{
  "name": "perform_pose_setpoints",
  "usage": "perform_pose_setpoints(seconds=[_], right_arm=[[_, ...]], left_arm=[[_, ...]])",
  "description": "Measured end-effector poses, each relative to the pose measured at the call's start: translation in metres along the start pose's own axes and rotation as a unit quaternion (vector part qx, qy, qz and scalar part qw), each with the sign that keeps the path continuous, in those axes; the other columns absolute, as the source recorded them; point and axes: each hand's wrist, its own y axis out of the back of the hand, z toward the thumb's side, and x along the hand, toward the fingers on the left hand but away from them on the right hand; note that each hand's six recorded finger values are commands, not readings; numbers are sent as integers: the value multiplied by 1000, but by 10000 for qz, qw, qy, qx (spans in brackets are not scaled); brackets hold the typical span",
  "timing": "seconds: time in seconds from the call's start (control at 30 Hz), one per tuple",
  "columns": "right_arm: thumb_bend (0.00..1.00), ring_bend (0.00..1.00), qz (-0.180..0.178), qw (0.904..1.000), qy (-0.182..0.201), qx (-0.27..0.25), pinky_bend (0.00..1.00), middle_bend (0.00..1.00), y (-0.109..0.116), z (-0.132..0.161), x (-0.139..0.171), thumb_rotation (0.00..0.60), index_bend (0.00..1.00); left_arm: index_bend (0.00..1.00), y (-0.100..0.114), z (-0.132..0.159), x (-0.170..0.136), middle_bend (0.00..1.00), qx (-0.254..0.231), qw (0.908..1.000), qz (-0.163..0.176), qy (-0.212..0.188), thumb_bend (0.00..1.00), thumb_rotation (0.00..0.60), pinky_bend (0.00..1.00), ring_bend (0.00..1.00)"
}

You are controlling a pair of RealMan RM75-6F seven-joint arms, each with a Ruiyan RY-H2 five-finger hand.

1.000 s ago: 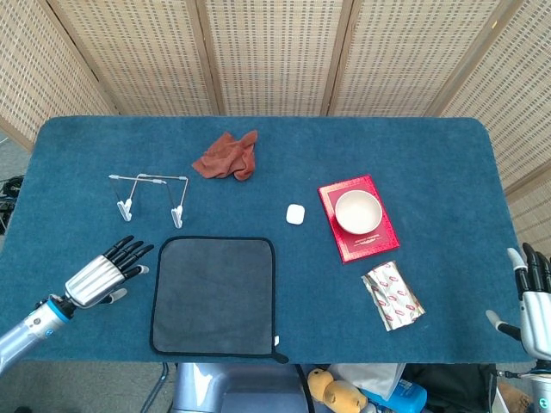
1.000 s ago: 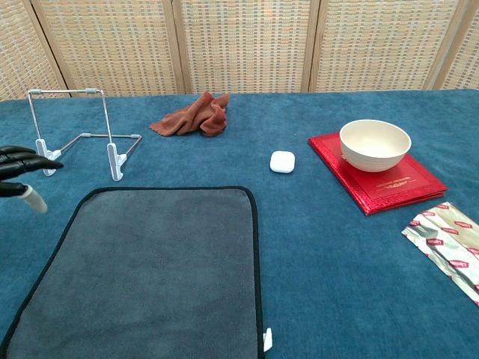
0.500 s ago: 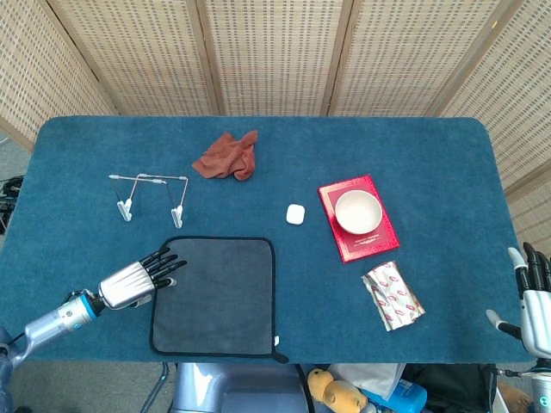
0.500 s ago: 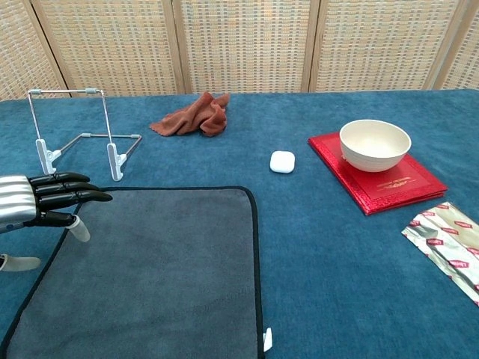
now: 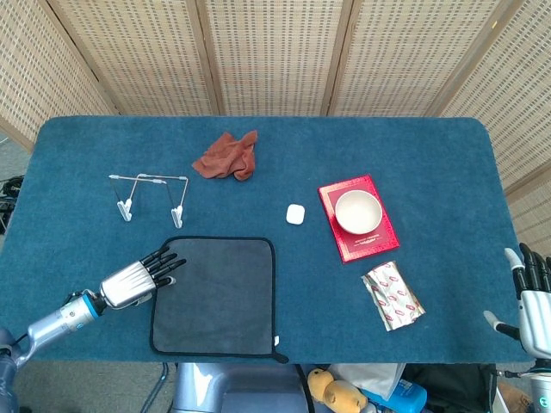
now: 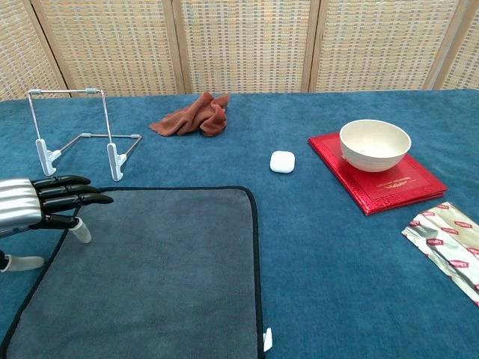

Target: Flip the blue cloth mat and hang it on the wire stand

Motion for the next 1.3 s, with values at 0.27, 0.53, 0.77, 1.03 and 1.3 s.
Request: perform_pose_setpoints(seconds=[0.27,0.53,0.77,1.03,1.3], right_arm=[[0,0,3,10000,18,-34,0,0,1,1,1,600,0],[0,0,16,10000,41,-71,0,0,2,1,2,600,0],[0,0,24,9999,64,-93,0,0,2,2,3,600,0],[0,0,36,9999,91,-119,0,0,3,2,5,600,0],[0,0,44,9998,117,-128,0,0,4,4,7,600,0]], left_arm=[[326,-2,7,7,0,81,9999,-32,-136,308,600,0,0],[343,-5,11,10,0,82,9998,-63,-148,356,600,0,0],[361,-2,11,12,0,98,9998,2,-180,412,600,0,0],[360,2,11,13,0,171,9996,79,-213,413,600,0,0],[363,5,11,14,0,258,9992,122,-265,440,600,0,0]])
